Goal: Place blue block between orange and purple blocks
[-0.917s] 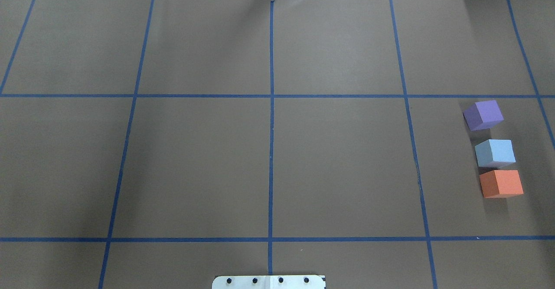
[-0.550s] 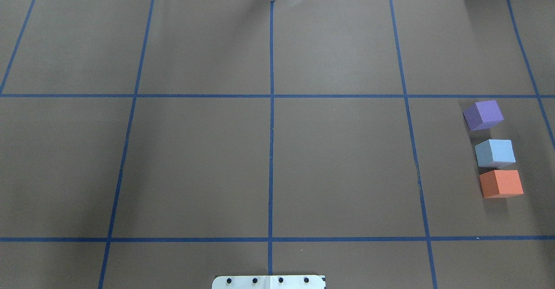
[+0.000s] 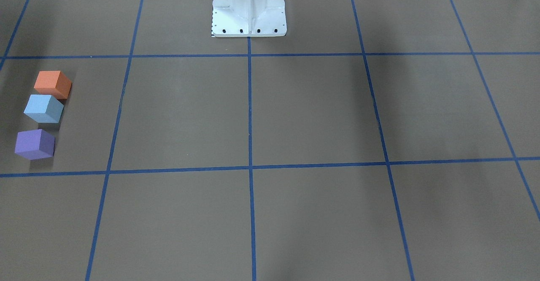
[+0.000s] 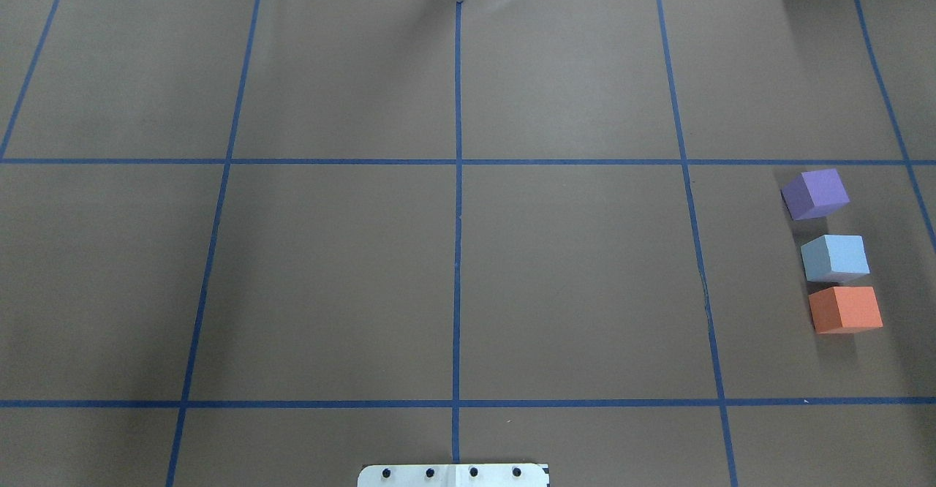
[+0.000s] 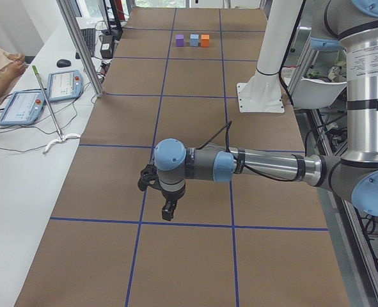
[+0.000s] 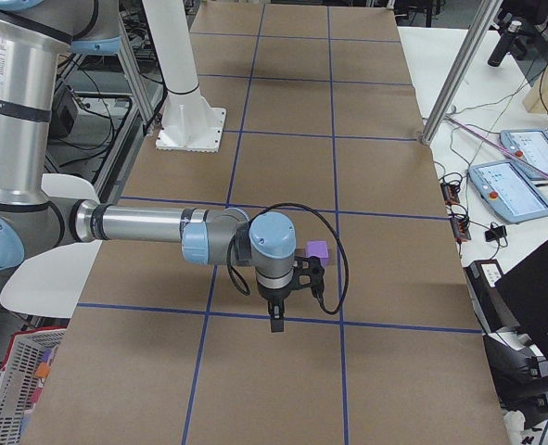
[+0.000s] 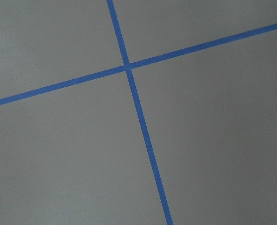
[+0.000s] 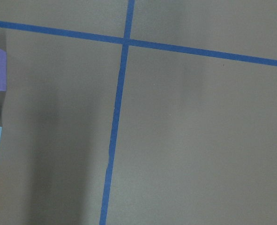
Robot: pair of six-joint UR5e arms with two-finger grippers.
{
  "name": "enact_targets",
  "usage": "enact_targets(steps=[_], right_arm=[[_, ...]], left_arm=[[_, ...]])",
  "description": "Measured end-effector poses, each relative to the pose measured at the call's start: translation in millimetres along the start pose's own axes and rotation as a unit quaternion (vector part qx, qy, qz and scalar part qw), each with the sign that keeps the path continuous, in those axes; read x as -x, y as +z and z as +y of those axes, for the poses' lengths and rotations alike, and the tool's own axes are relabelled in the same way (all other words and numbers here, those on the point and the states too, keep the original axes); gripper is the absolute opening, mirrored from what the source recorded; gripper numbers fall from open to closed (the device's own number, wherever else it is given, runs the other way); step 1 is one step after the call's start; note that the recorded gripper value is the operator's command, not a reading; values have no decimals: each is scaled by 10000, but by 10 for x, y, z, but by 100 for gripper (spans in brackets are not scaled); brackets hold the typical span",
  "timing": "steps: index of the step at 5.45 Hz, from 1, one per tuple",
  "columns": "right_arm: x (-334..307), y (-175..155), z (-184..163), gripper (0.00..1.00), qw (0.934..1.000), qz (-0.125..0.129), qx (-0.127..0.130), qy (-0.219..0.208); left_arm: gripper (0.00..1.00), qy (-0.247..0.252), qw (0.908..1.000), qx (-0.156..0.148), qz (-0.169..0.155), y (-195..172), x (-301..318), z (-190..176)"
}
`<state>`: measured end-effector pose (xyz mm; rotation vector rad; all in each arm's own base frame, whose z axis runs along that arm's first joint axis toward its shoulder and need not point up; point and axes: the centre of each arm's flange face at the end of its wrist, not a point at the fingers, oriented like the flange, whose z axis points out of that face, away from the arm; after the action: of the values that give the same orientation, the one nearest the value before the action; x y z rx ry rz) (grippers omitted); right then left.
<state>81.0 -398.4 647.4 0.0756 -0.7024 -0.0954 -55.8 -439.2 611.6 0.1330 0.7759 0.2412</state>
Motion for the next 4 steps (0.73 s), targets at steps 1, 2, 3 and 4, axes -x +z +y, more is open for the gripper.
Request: enact_targets(steps=[1, 2, 3, 4], right_arm=[[2, -1, -7, 100, 10000, 1, -1, -4], [2, 0, -11, 100, 10000, 1, -1, -6], [5, -3, -16, 100, 10000, 2, -6, -11], [9, -8, -21, 100, 10000, 3, -13, -17]], left_arm=[[100, 3, 10000, -3, -1, -1, -3, 2], [100, 3, 10000, -2, -1, 0, -3, 6], [100, -1, 10000, -2, 0, 0, -3, 9], [100, -3, 10000, 2, 0, 3, -1, 14]])
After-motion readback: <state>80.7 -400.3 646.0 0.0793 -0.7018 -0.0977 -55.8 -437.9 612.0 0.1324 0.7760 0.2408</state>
